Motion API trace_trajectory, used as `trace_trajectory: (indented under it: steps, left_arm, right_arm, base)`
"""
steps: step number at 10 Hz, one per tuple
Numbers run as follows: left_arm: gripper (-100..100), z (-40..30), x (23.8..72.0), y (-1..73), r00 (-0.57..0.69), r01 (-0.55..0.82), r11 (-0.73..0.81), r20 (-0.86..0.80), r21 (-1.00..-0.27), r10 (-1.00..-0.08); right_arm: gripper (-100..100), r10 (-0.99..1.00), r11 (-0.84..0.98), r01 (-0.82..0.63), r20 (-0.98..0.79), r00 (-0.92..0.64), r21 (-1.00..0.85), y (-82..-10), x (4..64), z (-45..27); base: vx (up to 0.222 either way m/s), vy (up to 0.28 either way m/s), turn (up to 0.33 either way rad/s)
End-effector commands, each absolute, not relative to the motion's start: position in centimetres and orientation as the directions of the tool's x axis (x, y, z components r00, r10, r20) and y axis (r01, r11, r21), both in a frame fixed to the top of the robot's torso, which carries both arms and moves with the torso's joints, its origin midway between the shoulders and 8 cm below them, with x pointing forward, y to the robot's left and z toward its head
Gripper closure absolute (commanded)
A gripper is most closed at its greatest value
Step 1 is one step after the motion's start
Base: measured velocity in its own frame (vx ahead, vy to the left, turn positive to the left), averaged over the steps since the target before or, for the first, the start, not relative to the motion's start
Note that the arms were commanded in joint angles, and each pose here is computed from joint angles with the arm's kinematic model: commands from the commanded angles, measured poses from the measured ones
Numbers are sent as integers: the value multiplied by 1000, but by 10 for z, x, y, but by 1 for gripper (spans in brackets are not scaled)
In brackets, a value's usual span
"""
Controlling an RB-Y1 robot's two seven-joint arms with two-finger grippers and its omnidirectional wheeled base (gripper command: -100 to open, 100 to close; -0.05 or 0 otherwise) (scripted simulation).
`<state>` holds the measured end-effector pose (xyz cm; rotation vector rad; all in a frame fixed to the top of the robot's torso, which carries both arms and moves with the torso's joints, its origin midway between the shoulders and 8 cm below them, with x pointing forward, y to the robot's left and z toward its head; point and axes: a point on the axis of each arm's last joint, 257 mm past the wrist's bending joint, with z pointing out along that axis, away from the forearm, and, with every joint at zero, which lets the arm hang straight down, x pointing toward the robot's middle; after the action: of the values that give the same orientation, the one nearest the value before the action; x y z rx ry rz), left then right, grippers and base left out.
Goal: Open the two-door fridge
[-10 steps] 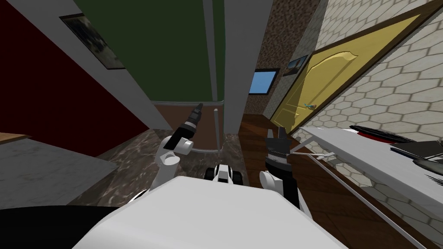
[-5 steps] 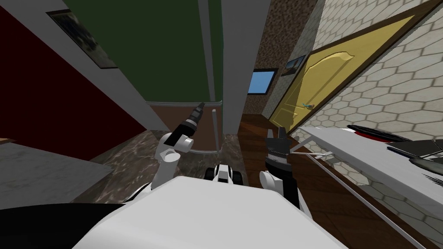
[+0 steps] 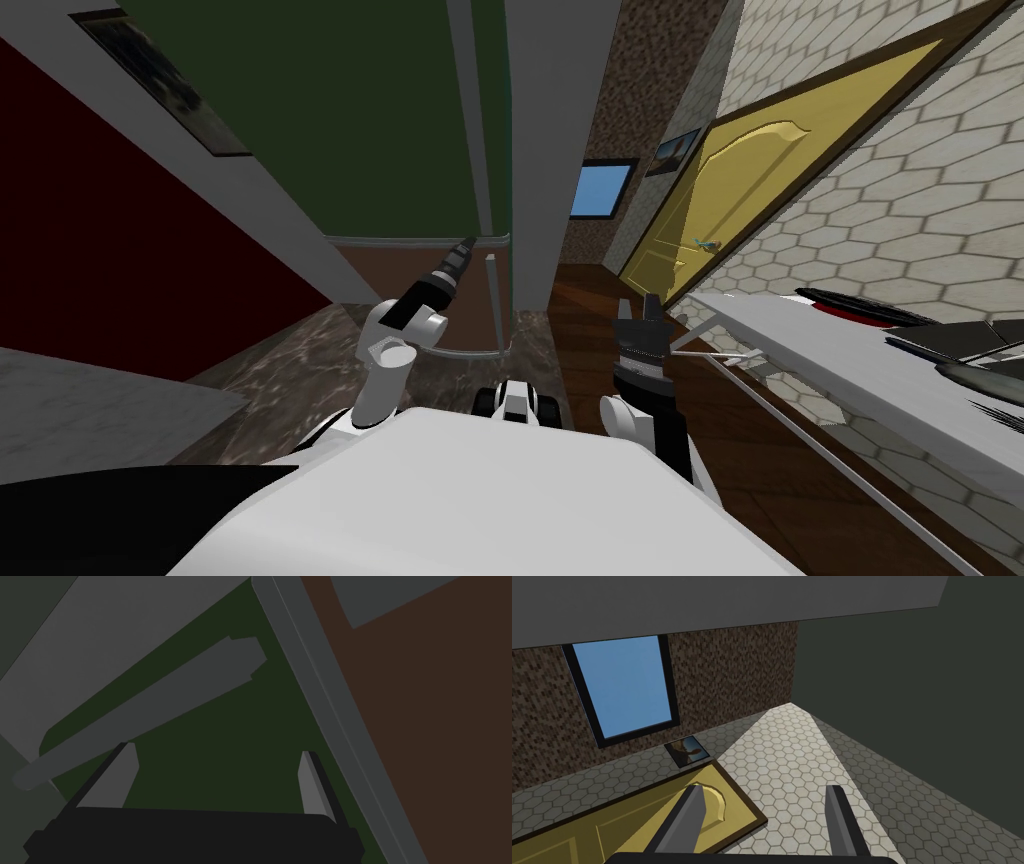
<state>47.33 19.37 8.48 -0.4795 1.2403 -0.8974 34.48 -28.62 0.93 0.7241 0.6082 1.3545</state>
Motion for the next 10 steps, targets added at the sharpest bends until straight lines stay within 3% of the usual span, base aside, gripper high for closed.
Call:
trace_trajectory:
  steps: [1, 10]
  left_arm:
    - [-100, 88, 477, 192, 57, 295, 617, -631, -730, -774]
    - [-100, 90, 488, 198, 53, 198, 703, -708, -683, -704]
  right_arm:
    - [0, 992, 65, -643, 22, 127, 763, -286, 345, 9]
    - [0, 992, 65, -643, 22, 127, 763, -286, 345, 9]
  base:
    - [42, -15, -38]
    - [38, -10, -27]
